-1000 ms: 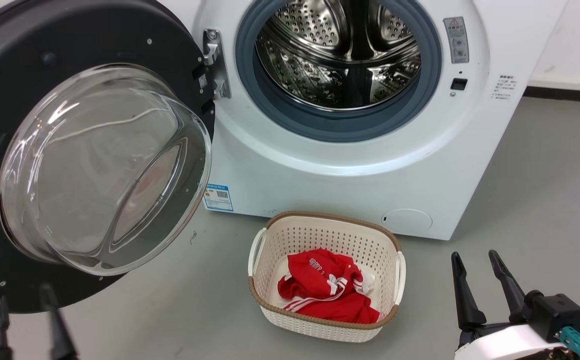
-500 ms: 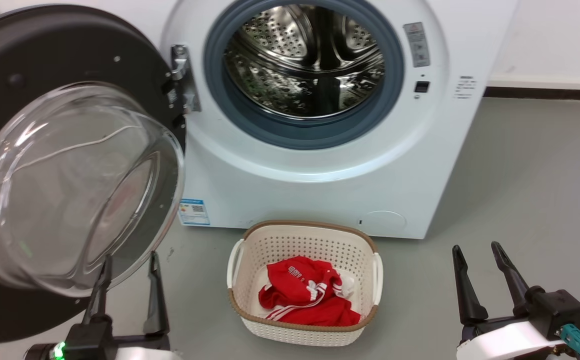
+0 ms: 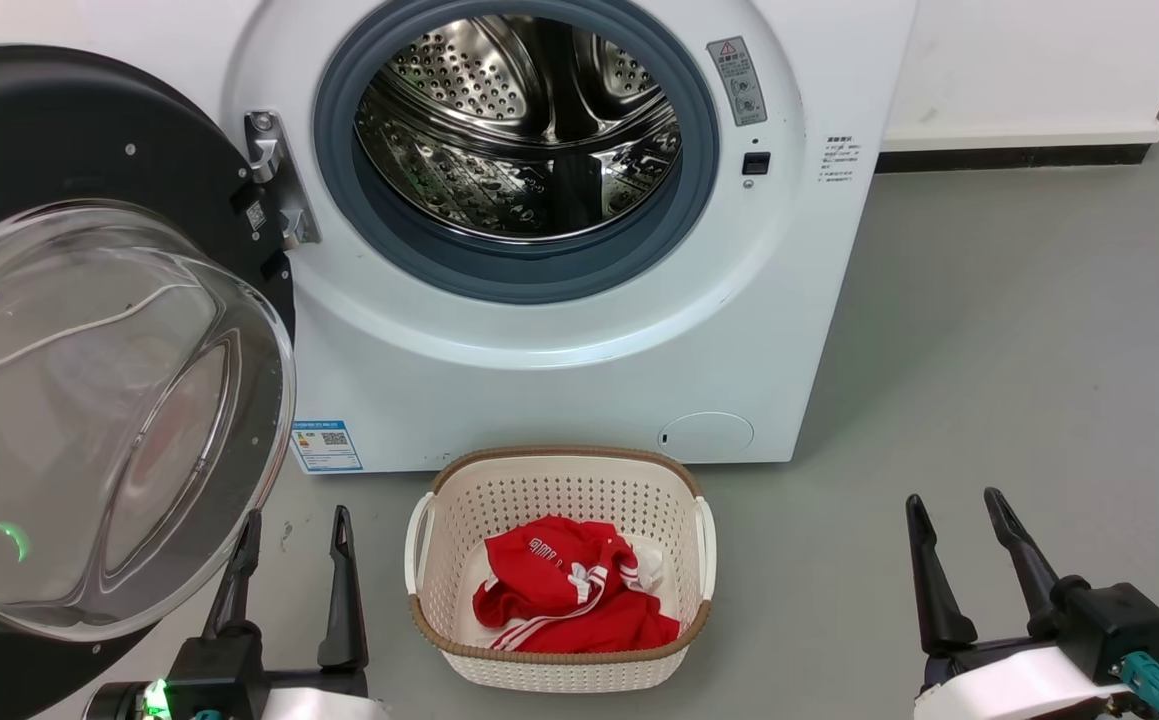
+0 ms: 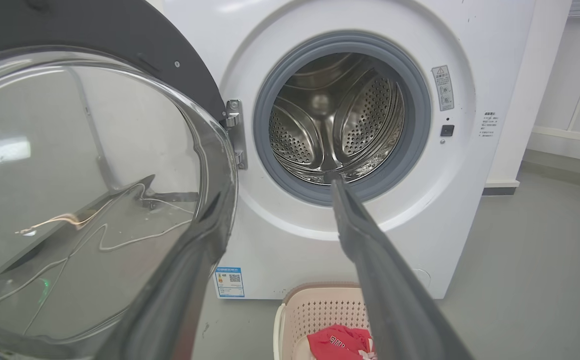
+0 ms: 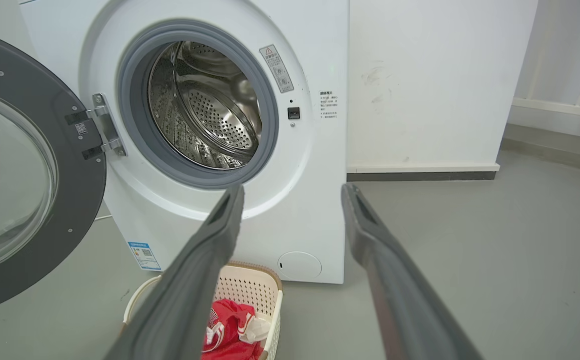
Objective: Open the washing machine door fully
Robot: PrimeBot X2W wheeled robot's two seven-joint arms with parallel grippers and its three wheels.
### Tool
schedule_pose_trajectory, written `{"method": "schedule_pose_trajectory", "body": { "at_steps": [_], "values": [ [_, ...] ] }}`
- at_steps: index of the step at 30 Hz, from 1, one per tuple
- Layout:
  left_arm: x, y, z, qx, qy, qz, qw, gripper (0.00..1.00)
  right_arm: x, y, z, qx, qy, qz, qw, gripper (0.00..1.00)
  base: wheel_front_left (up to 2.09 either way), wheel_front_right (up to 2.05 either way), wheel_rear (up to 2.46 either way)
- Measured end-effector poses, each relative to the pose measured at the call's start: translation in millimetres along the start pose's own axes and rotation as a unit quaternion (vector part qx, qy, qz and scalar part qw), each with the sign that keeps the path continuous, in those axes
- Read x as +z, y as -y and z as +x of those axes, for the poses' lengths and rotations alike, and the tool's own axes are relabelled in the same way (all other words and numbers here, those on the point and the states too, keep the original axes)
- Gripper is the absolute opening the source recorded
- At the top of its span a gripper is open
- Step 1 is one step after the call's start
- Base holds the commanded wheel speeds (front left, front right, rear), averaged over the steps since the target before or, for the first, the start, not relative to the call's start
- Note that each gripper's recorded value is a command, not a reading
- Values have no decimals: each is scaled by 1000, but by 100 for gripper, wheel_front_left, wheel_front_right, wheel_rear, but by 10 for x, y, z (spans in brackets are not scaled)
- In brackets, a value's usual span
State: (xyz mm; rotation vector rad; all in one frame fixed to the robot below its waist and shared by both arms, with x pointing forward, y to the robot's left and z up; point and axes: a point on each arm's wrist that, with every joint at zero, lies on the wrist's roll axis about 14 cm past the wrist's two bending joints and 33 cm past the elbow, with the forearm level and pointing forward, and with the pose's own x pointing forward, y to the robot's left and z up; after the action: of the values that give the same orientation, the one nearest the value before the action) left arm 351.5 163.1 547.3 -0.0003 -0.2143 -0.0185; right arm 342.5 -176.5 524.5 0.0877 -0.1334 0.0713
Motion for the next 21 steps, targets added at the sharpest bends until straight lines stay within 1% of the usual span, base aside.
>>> {"method": "schedule_pose_trajectory", "body": {
  "at_steps": [8, 21],
  "values": [
    [-44, -53, -47, 11, -8, 0, 1000, 100, -35, -69, 50, 11, -5, 4, 1000, 100, 0, 0, 0],
    [-38, -55, -55, 13, -8, -2, 1000, 100, -47, -95, 57, 15, -6, 6, 1000, 100, 0, 0, 0]
  ]
}}
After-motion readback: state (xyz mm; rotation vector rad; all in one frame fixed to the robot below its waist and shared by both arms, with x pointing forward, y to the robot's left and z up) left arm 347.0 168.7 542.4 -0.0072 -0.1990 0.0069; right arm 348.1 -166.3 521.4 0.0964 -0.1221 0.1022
